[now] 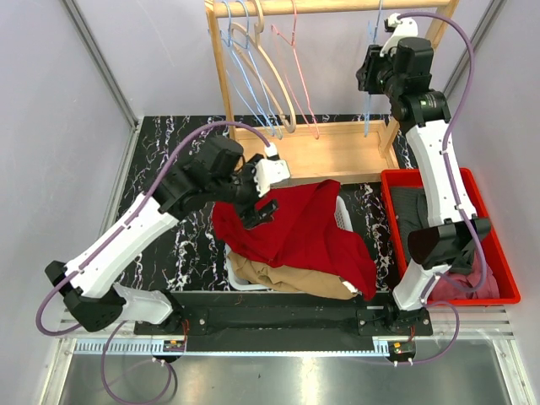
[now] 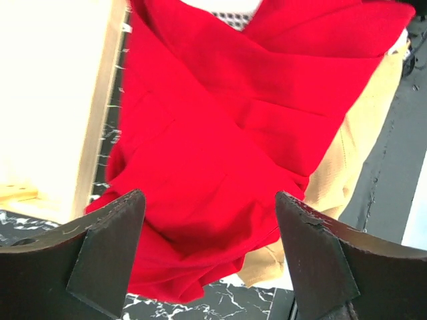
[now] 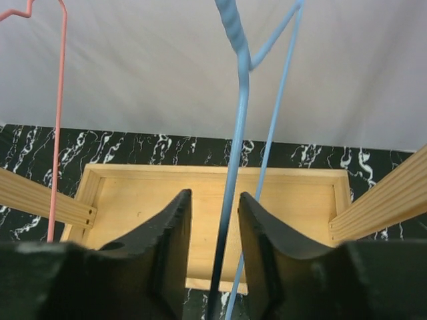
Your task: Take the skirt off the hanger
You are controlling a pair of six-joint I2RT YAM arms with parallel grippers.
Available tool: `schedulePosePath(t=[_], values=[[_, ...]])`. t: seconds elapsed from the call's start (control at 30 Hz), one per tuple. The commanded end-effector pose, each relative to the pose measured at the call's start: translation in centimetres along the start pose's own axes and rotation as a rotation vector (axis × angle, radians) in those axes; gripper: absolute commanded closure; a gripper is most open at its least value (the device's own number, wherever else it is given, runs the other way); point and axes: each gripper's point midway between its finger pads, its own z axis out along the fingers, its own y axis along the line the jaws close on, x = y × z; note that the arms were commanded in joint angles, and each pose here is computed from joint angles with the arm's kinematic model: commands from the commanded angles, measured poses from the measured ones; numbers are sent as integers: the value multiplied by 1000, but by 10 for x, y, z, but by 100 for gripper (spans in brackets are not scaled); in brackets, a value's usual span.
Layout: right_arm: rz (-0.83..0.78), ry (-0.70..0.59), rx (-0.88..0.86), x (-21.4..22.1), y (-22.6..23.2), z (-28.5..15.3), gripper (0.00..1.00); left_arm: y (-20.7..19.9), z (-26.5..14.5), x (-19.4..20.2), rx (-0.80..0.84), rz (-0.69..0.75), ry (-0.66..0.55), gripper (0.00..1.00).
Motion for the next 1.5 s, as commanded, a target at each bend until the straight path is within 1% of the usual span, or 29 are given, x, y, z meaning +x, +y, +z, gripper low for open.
schedulePosePath(t=[0.0, 0.07, 0.1, 0.17, 0.2, 0.27, 0.3, 0.33, 0.37, 0.4, 0.43, 0.47, 0.5, 0.53, 0.57, 0.6, 0.63, 0.7, 0.73, 0.8, 0.83, 0.9, 0.97, 1.0, 1.03, 1.07, 1.1, 1.23, 1.47], values=[[16, -126, 16, -41, 0, -38, 52, 18, -45, -35, -125, 12, -130, 18], [24, -141, 15, -44, 0, -47, 42, 30, -62, -43, -187, 3, -164, 18], [25, -174, 0, -55, 4, -63, 16, 35, -71, -50, -221, -2, -186, 18], [31, -195, -8, -60, 6, -77, 1, 49, -90, -52, -301, -31, -215, 18], [36, -231, -22, -73, 9, -98, 0, 54, -97, -52, -327, -39, -223, 18], [54, -239, -25, -71, 10, -115, 0, 66, -116, -44, -409, -58, -229, 17], [56, -273, -60, -80, 16, -140, 0, 69, -116, -35, -430, -71, -209, 16], [71, -279, -72, -79, 19, -150, 0, 74, -129, -28, -485, -81, -208, 16], [79, -249, -72, -64, 18, -152, 0, 76, -133, -21, -510, -92, -201, 15], [88, -275, -77, -66, 18, -174, 0, 81, -131, -6, -534, -119, -170, 14], [108, -268, -74, -58, 18, -181, 0, 82, -140, 0, -575, -130, -172, 13], [120, -207, -54, -29, 13, -176, 0, 84, -141, 8, -595, -151, -162, 12], [129, -215, -41, -24, 10, -191, 0, 89, -138, 25, -618, -184, -131, 12], [148, -144, 0, 10, 1, -183, 0, 90, -145, 30, -655, -201, -143, 10], [156, -126, 22, 23, -3, -185, 0, 92, -145, 37, -673, -219, -138, 8], [161, -141, 51, 29, -9, -198, 0, 96, -145, 52, -699, -247, -116, 5], [162, -87, 78, 58, -16, -192, 0, 100, -146, 56, -721, -265, -117, 3], [176, -83, 124, 72, -25, -201, 0, 107, -147, 73, -755, -311, -94, 3], [189, -46, 138, 89, -28, -199, 0, 107, -146, 76, -745, -332, -99, 3], [214, -40, 151, 96, -29, -204, 0, 112, -148, 89, -767, -372, -91, 5], [217, -22, 154, 104, -30, -204, 0, 115, -150, 88, -781, -372, -117, 5], [223, -39, 145, 104, -29, -210, 0, 120, -156, 101, -836, -394, -132, 1], [214, -60, 138, 103, -28, -215, 0, 124, -157, 104, -845, -425, -154, 1], [204, -64, 135, 103, -27, -216, 0, 127, -160, 112, -860, -461, -157, 1], [196, -65, 130, 103, -26, -216, 0, 129, -159, 109, -845, -485, -199, 1], [186, -62, 122, 104, -21, -215, 0, 132, -159, 113, -852, -505, -209, 1], [173, -62, 124, 104, -21, -215, 0, 142, -169, 118, -891, -536, -223, 1], [143, -69, 101, 102, -12, -218, 0, 155, -180, 126, -886, -652, -281, 1], [113, -64, 64, 102, -2, -213, 0, 161, -174, 146, -912, -697, -271, 1]])
